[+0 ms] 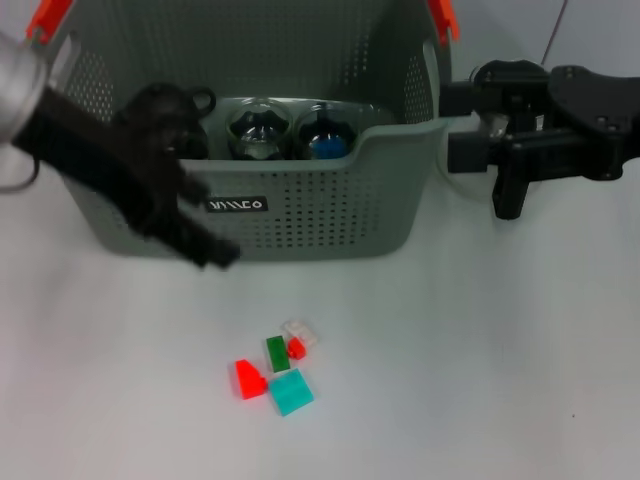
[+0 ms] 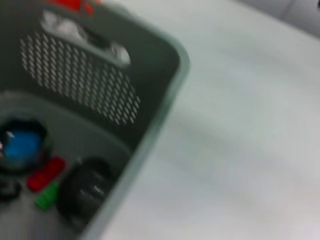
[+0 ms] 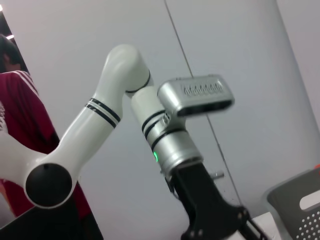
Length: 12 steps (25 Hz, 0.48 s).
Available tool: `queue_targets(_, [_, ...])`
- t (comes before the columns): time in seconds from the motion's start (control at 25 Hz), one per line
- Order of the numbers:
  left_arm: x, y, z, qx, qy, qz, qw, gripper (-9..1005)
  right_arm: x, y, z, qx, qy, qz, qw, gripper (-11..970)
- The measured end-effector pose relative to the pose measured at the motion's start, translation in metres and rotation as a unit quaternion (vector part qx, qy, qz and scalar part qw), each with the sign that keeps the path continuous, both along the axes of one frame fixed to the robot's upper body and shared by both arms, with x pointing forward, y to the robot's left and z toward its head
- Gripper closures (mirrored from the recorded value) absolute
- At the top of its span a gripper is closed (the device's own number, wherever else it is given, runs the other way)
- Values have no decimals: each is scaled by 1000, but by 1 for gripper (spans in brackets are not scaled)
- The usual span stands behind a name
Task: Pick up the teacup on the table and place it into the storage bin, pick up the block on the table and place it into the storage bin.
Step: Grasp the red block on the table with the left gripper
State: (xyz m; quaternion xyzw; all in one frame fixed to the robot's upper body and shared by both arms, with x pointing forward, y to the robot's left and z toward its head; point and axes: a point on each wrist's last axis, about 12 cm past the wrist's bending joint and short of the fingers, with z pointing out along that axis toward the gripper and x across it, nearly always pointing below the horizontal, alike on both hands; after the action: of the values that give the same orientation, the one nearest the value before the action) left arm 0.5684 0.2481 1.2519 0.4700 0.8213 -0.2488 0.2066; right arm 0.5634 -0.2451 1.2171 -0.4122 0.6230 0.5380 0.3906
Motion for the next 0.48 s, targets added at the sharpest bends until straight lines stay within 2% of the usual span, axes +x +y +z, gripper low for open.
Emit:
queue_targets(0.24, [-17,-12,-26,32,25,-38,998,46,-4,4,-4,0,-1,20,1000,79])
queue_targets(0.48, [-19,-15,-47,40,11,-58,997,46,-8,11,-7,-7,5,48,999,79])
